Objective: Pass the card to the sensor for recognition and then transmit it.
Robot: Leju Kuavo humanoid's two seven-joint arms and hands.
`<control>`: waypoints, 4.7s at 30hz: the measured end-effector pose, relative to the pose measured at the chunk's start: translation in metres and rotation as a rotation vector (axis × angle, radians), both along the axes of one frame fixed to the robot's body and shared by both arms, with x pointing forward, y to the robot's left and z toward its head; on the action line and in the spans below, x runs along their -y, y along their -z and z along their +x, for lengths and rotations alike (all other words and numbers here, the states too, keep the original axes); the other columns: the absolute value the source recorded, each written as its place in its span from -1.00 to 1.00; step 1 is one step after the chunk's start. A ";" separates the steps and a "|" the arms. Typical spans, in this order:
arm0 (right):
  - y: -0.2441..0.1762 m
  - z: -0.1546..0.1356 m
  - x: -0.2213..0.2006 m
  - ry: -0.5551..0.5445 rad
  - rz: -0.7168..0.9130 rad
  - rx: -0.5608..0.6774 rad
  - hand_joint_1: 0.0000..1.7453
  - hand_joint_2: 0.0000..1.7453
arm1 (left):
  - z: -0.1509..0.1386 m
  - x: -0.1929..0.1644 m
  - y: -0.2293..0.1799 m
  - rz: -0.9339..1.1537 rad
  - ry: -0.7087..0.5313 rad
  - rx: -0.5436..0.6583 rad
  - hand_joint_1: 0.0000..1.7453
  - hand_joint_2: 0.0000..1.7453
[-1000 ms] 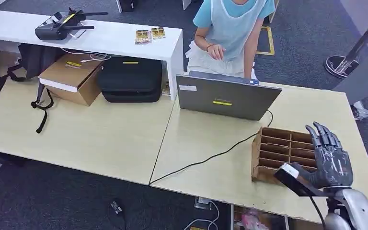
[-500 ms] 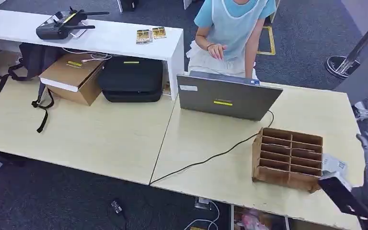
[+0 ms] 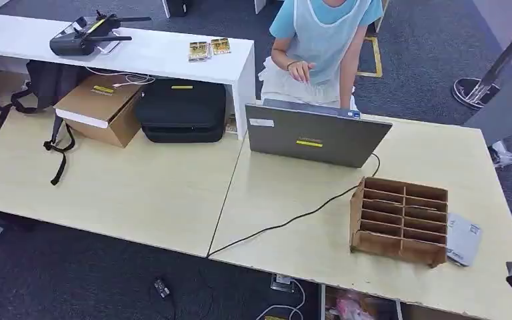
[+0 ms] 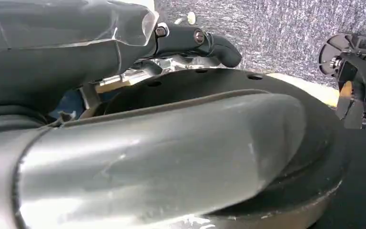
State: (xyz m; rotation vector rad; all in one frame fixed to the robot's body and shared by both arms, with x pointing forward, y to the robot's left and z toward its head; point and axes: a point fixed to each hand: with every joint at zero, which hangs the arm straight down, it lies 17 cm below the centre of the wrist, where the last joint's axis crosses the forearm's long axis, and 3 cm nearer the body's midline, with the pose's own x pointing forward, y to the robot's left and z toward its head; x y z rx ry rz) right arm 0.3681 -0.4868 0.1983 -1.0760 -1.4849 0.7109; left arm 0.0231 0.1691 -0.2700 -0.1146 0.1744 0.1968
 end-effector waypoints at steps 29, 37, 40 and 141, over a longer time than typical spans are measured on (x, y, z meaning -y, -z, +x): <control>0.090 0.030 -0.071 -0.043 -0.306 -0.230 -1.00 1.00 | -0.001 -0.002 0.000 -0.013 0.035 0.005 -1.00 -1.00; 0.106 0.029 -0.067 -0.034 -0.323 -0.273 -1.00 1.00 | -0.001 -0.002 0.000 -0.017 0.039 0.006 -1.00 -1.00; 0.108 0.031 -0.066 -0.029 -0.345 -0.277 -1.00 1.00 | -0.001 -0.002 0.000 -0.018 0.039 0.007 -1.00 -1.00; 0.147 0.058 -0.081 -0.018 -0.366 -0.359 -1.00 1.00 | -0.003 -0.008 0.001 -0.005 0.040 0.003 -1.00 -1.00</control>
